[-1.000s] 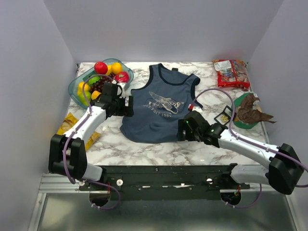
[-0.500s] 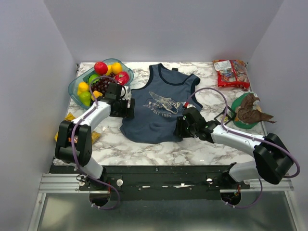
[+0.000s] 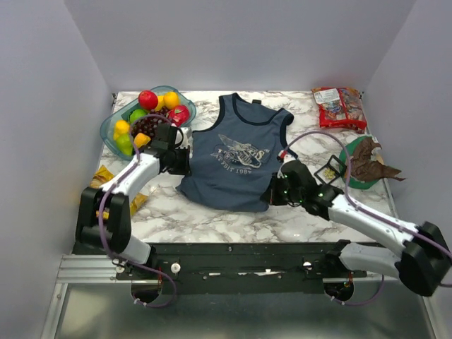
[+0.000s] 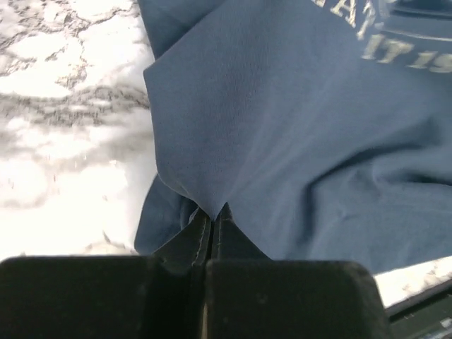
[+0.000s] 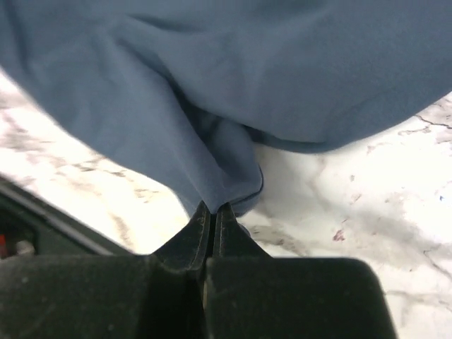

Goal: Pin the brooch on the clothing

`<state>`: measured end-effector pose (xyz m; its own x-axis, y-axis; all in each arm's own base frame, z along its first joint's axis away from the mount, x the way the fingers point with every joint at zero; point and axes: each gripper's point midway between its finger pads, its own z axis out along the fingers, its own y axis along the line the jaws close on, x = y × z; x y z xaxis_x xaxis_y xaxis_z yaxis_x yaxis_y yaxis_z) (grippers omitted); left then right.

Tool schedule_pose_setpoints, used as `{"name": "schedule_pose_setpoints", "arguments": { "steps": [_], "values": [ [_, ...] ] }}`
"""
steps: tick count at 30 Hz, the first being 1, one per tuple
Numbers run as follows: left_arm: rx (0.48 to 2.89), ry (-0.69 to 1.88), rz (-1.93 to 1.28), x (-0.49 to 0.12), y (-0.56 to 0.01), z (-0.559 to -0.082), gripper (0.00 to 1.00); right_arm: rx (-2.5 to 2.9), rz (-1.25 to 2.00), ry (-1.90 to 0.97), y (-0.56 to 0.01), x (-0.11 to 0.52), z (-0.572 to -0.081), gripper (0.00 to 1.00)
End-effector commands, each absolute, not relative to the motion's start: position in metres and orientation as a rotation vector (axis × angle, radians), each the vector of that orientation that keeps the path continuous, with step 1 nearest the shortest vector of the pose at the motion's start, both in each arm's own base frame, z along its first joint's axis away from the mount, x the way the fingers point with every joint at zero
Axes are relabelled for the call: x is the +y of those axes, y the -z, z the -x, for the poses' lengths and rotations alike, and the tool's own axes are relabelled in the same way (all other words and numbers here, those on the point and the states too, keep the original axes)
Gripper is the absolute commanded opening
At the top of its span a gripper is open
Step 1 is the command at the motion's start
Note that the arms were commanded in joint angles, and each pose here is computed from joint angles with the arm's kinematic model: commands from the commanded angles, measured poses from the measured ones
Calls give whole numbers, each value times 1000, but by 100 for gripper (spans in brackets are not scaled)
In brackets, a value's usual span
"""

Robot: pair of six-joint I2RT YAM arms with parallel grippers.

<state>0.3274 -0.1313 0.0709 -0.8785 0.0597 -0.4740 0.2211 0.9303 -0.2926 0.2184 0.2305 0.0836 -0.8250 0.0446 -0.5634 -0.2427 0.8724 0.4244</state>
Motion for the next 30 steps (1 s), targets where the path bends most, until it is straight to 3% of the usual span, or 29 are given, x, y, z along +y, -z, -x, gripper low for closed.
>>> {"name": "schedule_pose_setpoints", "arguments": {
  "steps": [1, 6, 11, 12, 14, 15, 18, 24, 27, 30],
  "values": [
    [2513, 571, -142, -138, -110, -305, 0, 2408, 130, -718, -122, 219, -201, 1],
    [2480, 621, -108, -140, -132, -293, 0, 2353, 117, -742, -156, 208, -195, 1],
    [2418, 686, -112, -156, -149, -335, 1, 2348, 71, -715, -154, 192, -220, 1],
    [2488, 675, -93, -157, -126, -347, 4, 2330, 14, -695, -151, 181, -236, 1],
    [2480, 631, -64, -158, -132, -384, 16, 2350, -18, -673, -137, 172, -253, 1],
    [2529, 630, -45, -161, -110, -395, 45, 2332, -64, -653, -136, 162, -267, 1],
    [2454, 666, -36, -172, -122, -426, 79, 2396, -120, -597, -111, 152, -286, 1],
    [2265, 686, 17, -167, -143, -407, 98, 2443, -142, -593, -88, 154, -298, 0],
    [2236, 734, 48, -165, -128, -382, 98, 2464, -149, -582, -80, 153, -299, 1],
    [2247, 729, 93, -160, -105, -370, 90, 2469, -145, -579, -77, 153, -300, 1]
  ]
}}
